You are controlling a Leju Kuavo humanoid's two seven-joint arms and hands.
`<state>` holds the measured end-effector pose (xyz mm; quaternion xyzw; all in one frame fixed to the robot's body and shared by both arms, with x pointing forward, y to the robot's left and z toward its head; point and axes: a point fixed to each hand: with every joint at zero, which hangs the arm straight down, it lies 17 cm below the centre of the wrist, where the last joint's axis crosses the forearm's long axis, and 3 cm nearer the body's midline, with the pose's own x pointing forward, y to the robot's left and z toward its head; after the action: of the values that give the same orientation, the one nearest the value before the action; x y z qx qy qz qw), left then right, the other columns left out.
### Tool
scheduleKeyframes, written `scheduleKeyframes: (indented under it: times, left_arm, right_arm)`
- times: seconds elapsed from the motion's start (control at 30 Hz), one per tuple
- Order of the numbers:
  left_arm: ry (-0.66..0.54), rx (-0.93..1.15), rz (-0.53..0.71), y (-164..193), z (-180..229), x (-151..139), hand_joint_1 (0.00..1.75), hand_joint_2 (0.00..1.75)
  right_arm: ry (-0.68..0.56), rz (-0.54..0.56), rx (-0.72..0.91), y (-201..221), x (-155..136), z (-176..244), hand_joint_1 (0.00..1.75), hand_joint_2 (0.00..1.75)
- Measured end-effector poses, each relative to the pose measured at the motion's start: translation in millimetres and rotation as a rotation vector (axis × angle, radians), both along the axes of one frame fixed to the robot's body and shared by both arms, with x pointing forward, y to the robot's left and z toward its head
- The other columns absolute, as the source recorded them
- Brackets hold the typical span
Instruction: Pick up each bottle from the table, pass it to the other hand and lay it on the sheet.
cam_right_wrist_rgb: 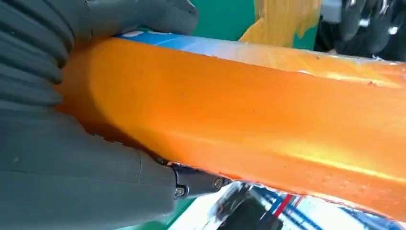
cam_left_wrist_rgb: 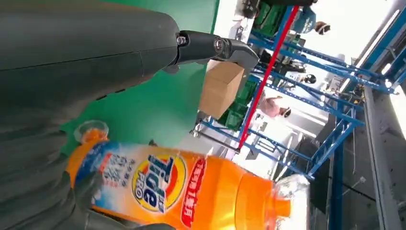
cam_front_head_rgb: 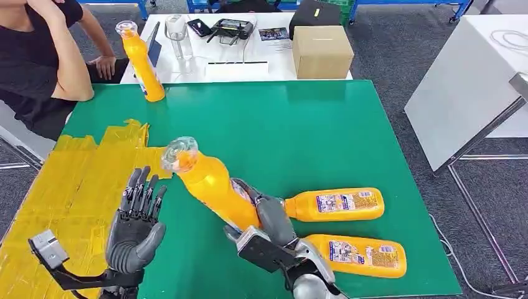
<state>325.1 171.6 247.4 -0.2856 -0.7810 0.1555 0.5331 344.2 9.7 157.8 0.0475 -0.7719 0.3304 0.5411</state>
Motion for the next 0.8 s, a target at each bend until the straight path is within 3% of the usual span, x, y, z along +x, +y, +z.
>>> scheduleKeyframes:
  times: [0.8]
  left_arm:
    - [0.022, -0.052, -0.116, -23, -4, -13, 0.0, 1.75]
  right_arm:
    - [0.009, 0.152, -0.136, 43, -22, -23, 1.75, 1.75]
